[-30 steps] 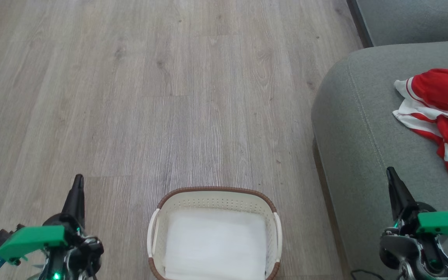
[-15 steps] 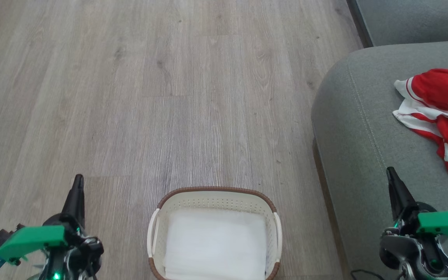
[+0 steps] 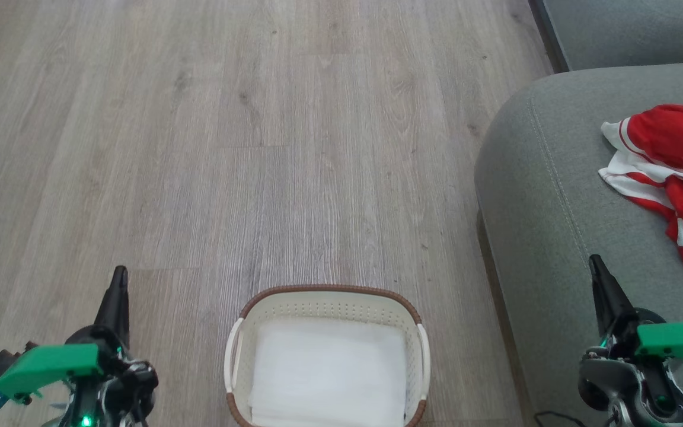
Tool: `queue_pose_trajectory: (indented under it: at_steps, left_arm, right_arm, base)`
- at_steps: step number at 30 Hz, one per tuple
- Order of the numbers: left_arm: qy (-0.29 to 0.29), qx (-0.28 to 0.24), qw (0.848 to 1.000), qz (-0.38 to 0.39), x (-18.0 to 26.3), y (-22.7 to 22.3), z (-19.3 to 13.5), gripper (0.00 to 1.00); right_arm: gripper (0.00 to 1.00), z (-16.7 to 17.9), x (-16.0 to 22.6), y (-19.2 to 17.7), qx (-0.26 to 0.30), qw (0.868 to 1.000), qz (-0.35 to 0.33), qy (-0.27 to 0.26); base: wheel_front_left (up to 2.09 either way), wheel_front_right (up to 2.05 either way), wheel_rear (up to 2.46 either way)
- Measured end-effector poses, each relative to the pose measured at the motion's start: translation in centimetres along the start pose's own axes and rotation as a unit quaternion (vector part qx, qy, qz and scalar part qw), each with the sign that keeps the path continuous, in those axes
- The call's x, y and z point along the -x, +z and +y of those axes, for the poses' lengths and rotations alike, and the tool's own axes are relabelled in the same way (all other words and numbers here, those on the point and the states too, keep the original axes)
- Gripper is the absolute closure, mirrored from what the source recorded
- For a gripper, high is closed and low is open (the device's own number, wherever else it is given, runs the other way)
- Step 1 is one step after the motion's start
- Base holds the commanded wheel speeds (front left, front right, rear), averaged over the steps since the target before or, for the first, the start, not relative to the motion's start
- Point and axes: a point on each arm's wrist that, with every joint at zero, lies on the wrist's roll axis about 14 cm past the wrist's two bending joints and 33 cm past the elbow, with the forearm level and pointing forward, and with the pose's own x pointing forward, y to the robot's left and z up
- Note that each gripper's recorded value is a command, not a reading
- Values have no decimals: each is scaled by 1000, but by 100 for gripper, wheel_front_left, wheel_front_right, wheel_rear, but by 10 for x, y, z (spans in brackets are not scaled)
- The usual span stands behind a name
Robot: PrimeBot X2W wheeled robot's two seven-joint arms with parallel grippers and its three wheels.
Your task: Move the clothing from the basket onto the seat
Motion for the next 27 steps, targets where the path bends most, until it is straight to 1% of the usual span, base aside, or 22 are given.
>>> queue_pose_trajectory:
  at_steps: [27]
  left_arm:
    - [0,0,1000,0,0,0,0,100]
  right_arm:
    - [100,0,0,-1,-1,1000,2,0]
  base:
    - [0,0,0]
